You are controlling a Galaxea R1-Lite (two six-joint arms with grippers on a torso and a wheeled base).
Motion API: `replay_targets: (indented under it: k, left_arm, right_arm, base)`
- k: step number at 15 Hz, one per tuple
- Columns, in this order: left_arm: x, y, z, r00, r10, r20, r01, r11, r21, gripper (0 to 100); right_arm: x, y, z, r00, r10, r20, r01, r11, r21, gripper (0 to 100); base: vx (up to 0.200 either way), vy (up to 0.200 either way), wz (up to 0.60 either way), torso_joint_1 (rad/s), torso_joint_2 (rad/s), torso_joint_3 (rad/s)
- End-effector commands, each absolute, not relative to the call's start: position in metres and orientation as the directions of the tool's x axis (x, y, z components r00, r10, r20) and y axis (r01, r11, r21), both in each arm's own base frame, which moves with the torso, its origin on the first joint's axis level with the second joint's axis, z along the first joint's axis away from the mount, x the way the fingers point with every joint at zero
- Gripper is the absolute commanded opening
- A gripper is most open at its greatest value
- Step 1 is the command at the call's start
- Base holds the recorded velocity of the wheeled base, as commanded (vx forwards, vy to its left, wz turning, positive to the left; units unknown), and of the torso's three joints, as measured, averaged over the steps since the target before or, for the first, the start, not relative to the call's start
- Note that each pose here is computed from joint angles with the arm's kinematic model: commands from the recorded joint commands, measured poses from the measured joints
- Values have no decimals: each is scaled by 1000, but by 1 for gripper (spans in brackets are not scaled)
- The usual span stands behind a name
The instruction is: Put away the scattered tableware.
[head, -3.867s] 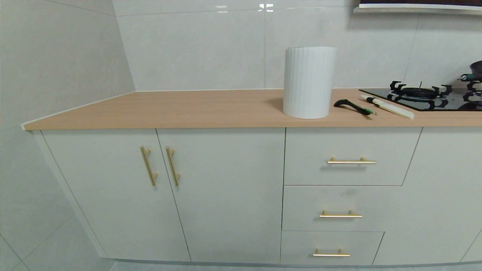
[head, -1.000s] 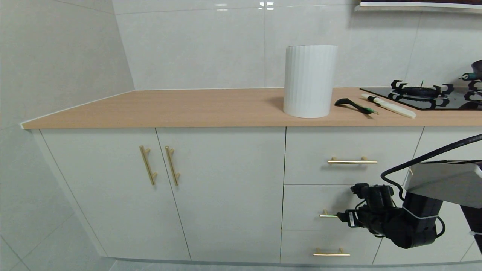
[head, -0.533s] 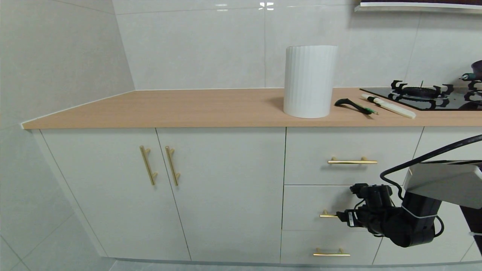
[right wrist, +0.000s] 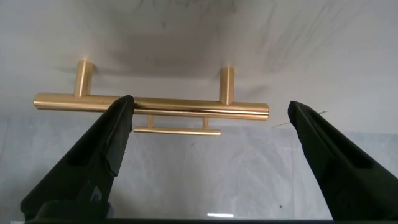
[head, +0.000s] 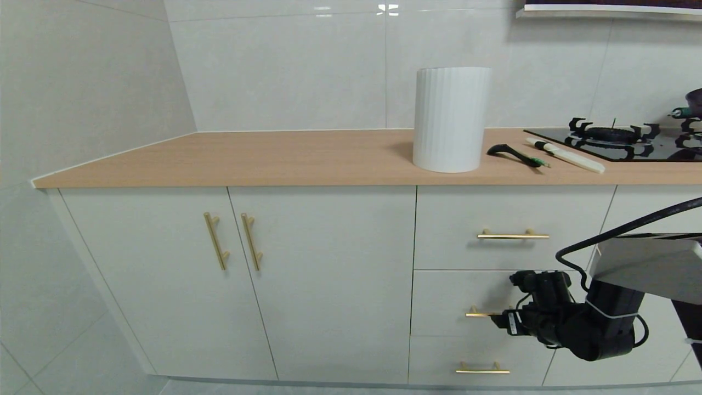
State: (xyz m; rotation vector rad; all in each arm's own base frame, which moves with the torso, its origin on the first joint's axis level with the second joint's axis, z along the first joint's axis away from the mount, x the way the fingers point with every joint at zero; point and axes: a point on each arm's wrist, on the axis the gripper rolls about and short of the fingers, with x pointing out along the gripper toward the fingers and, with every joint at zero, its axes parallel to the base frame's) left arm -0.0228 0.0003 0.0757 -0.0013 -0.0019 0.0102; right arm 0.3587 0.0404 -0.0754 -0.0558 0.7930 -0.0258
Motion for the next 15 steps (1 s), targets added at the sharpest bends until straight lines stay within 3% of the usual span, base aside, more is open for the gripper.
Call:
replay_targets:
  k: [1, 5, 8, 15]
  left_arm:
    - [-23, 0, 76, 1000, 11, 2, -11, 1000, -2, 100]
    - [-23, 0, 76, 1000, 11, 3, -11, 1000, -2, 100]
    - [-23, 0, 76, 1000, 11, 3, -11, 1000, -2, 100]
    - [-23, 0, 76, 1000, 11, 3, -11, 1000, -2, 100]
  right_arm:
    - [361, 40, -74, 712, -42, -701, 4, 998, -56, 100]
    - [360, 41, -70, 721, -37, -692, 5, 999, -48, 100]
    - [358, 41, -46, 755, -13, -655, 22, 1000, 5, 100]
    - [376, 49, -67, 736, -62, -674, 45, 998, -42, 100]
  base:
    - [0, 0, 0, 0, 0, 0]
    - [0, 0, 0, 0, 0, 0]
    - [0, 0, 0, 0, 0, 0]
    - [0, 0, 0, 0, 0, 0]
